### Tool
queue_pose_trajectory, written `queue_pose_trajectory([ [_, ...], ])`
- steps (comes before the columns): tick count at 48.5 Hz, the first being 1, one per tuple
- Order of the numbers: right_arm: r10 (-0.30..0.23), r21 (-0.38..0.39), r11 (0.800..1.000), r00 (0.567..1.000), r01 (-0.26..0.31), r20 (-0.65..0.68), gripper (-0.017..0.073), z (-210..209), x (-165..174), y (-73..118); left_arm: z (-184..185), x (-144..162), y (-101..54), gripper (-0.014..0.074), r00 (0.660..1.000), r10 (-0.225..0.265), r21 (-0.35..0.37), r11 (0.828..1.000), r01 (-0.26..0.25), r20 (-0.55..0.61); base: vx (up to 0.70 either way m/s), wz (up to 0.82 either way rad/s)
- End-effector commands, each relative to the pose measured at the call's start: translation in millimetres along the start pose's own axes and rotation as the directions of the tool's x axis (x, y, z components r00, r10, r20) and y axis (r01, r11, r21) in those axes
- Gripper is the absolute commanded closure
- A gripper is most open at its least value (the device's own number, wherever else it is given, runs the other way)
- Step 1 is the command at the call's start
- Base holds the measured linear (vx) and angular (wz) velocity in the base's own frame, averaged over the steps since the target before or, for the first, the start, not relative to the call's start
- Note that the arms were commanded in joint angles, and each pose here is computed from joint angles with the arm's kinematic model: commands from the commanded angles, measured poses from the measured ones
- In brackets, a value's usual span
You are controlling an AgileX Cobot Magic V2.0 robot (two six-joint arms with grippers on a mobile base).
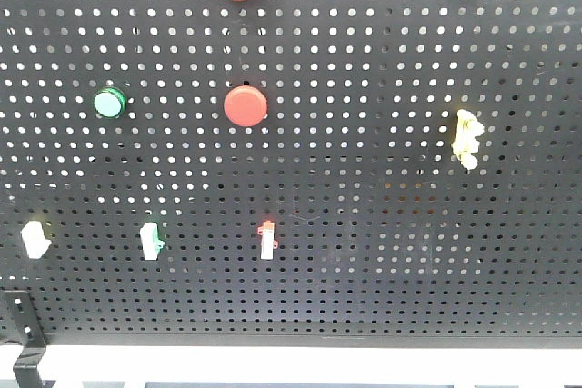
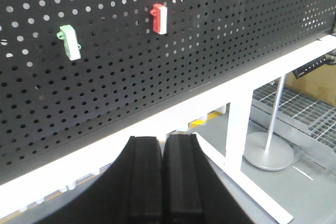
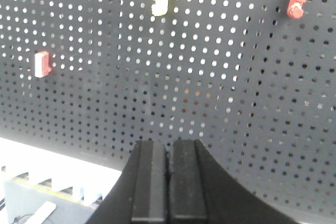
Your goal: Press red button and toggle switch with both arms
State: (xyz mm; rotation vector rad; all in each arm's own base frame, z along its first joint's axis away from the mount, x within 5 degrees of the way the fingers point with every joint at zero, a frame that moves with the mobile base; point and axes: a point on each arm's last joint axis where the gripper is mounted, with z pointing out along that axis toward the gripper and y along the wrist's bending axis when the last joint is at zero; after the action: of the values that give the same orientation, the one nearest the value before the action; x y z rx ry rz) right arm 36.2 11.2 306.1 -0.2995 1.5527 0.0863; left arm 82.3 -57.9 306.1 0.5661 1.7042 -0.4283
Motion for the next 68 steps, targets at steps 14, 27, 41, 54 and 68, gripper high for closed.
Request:
queue_pose_trajectory([
  [14,-0.014,0.021,1.0,0.998,0.012,0.061,0.0562,-0.7,-11.8,-2.4,-2.6,-15.7,1.1,0.0592,0.995,-0.011,-0.01,1.0,0.012,0.097,0.0,0.0],
  [27,-0.014,0.021,1.0,0.998,0.012,0.061,0.0562,-0.7,-11.8,-2.4,2.6,11.6,4.9,0.0592,0.999,-0.01,-0.053,0.999,0.011,0.033,0.0,0.0],
  [41,-0.014,0.021,1.0,0.998,0.012,0.061,0.0562,-0.7,-11.8,-2.4,-7.1,93.1,25.7,0.0592,1.0,0.002,-0.351,0.936,0.005,0.017,0.0,0.0],
  [54,-0.014,0.021,1.0,0.998,0.012,0.06,0.0562,-0.7,-11.7,-2.4,-23.9,124.6,21.8,0.0592,0.983,0.008,-0.437,0.896,0.076,0.185,0.0,0.0],
  [68,-0.014,0.02,1.0,0.998,0.012,0.059,0.0562,-0.5,-11.7,-2.4,-24.5,125.7,21.2,0.0592,0.983,0.0,-0.435,0.897,0.081,0.184,0.0,0.0],
])
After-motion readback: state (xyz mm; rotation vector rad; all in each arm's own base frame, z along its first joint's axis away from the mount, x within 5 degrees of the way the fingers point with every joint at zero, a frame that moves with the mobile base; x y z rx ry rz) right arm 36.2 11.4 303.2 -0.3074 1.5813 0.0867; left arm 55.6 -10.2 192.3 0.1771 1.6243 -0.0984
